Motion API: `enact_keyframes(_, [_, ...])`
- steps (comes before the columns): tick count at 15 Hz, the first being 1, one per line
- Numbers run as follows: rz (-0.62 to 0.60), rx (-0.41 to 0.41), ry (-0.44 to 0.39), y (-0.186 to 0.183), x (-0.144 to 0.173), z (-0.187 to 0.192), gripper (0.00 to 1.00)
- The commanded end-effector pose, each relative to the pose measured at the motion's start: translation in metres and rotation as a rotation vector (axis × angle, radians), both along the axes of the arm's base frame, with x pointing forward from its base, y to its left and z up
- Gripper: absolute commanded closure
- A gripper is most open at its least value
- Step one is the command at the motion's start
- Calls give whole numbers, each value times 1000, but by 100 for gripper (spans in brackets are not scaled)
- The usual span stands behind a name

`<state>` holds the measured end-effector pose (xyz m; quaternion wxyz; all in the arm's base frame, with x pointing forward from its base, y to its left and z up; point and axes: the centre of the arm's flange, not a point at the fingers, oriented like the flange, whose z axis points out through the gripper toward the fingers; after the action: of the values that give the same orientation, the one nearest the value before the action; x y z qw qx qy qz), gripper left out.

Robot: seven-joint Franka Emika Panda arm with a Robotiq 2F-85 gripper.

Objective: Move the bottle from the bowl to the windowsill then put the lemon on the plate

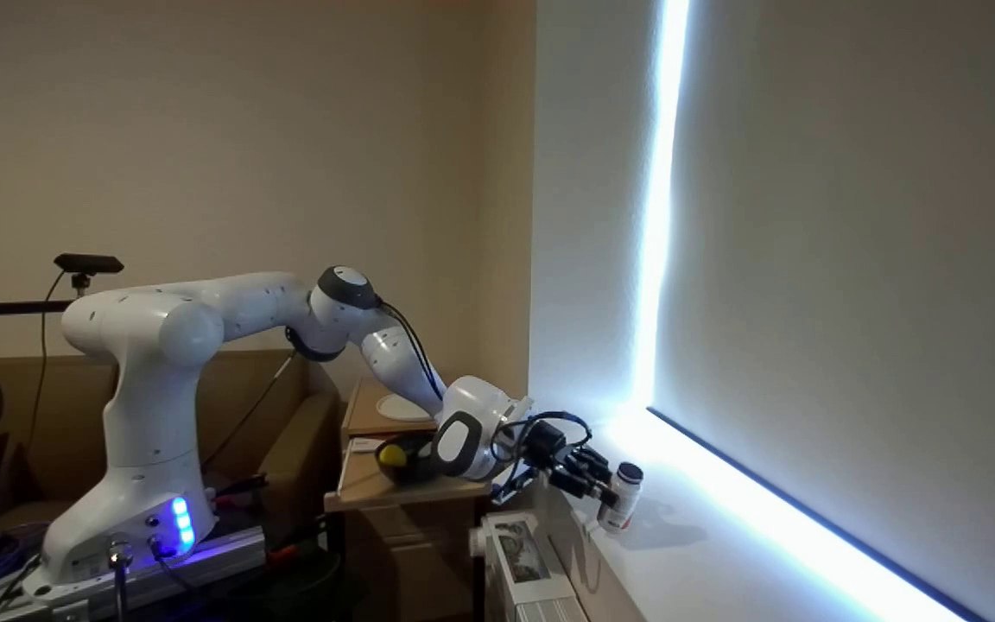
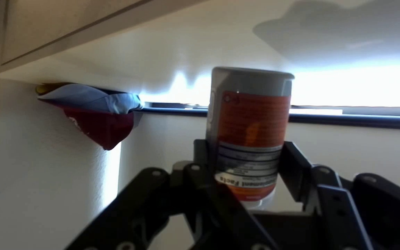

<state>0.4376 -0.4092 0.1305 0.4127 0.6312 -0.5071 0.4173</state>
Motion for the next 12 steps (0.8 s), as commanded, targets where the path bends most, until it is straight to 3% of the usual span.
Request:
enact_keyframes(1, [-64,-89,19,1,16,-33,71])
enact_keyframes(4, [-73,-93,52,1,16,-23,71])
enact_keyframes(7, [34,37,158,1,24,-22,71])
enact_keyframes(10, [133,81,210,15,50,-33,71])
enact_keyframes(11, [98,44,168,21,26,-21,46])
enact_keyframes(12, [117,46,173,23,33,-20,46])
